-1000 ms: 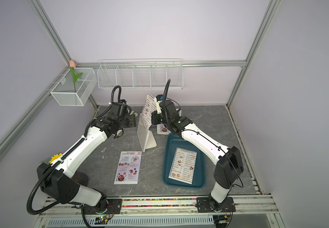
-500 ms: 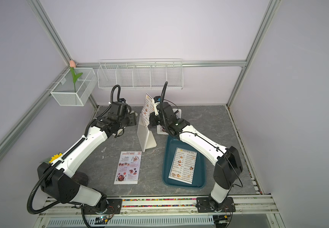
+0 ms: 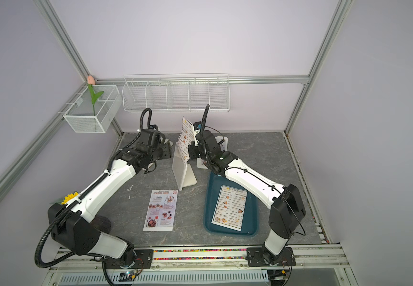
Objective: Replace the menus in the menu holders
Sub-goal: Insert the menu into the menu holder.
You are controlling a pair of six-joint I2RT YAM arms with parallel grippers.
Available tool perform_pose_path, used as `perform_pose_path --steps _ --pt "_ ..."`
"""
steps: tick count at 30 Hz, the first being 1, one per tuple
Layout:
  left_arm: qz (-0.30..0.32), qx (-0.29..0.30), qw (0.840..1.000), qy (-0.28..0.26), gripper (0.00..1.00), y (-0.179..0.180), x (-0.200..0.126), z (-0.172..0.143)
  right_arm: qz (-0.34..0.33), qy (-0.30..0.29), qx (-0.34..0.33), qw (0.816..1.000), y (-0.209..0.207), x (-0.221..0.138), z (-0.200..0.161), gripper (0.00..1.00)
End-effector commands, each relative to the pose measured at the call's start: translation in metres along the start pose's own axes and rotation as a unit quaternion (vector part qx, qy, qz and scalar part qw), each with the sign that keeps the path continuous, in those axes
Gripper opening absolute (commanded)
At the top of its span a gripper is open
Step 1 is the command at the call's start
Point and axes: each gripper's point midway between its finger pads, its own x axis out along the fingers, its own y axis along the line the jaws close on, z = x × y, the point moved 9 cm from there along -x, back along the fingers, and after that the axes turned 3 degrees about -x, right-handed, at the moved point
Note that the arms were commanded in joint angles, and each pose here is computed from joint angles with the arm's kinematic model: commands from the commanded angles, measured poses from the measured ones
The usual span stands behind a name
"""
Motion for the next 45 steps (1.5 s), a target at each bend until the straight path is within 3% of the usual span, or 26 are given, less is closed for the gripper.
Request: perform_pose_path --steps 1,11,24,45 --pt "0.002 -0.014 1.000 -0.016 0.68 0.002 -0.006 0.004 -0.003 -0.023 -0.016 1.000 0.004 -0.005 0.006 0.07" --pt "0.003 -0.015 1.000 -0.020 0.68 0.003 -0.008 0.004 -0.012 -0.056 -0.019 0.998 0.010 -0.006 0.003 0.07" --pt "0.003 -0.016 1.000 -0.021 0.68 0.003 -0.007 0.004 0.029 -0.093 0.036 0.995 0.020 -0.020 0.004 0.07" --pt "0.004 -0.017 1.000 -0.023 0.68 0.005 -0.009 0.003 0.056 -0.071 0.059 0.994 0.027 -0.016 -0.010 0.09"
